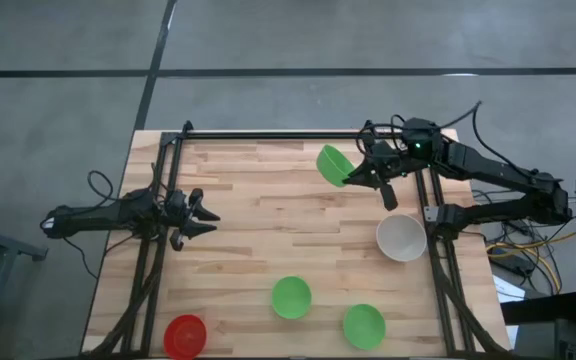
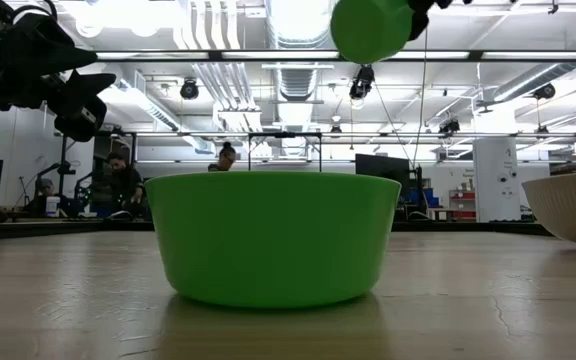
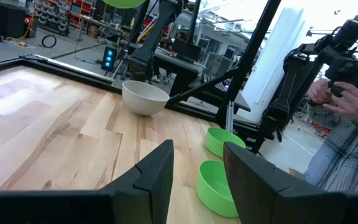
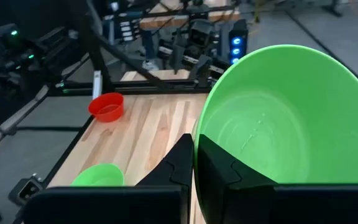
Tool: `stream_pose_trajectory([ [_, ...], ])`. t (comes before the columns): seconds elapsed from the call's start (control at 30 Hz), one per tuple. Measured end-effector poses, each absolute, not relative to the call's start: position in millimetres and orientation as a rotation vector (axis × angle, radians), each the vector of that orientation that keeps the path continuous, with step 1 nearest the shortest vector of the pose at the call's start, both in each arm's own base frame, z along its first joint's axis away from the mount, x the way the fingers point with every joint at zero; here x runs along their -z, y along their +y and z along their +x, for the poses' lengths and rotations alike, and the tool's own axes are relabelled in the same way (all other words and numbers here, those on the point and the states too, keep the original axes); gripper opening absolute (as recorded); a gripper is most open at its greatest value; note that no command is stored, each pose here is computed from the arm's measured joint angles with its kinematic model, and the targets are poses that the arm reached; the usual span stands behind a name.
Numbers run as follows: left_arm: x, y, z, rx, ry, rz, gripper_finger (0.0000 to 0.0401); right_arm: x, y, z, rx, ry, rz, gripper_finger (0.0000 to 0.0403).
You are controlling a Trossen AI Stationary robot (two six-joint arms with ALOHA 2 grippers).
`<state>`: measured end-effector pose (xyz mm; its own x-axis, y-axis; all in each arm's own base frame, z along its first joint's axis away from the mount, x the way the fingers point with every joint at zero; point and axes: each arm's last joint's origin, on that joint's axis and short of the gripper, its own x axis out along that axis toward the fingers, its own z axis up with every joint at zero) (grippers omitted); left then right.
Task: Nest bowls inside each other
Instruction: Stack the top green bowl on top of the white bowl
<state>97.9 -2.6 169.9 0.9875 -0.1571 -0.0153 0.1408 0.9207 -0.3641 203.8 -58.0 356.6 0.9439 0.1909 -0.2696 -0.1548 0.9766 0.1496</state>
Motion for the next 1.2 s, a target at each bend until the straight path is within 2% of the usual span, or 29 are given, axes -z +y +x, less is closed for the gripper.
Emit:
stream_pose_trajectory([
  [1.2, -169.9, -2.6, 97.9, 0.153, 0.044, -0.371, 0.0145, -342.3, -36.6, 129.9, 0.025, 0.405, 0.223, 0.0008],
])
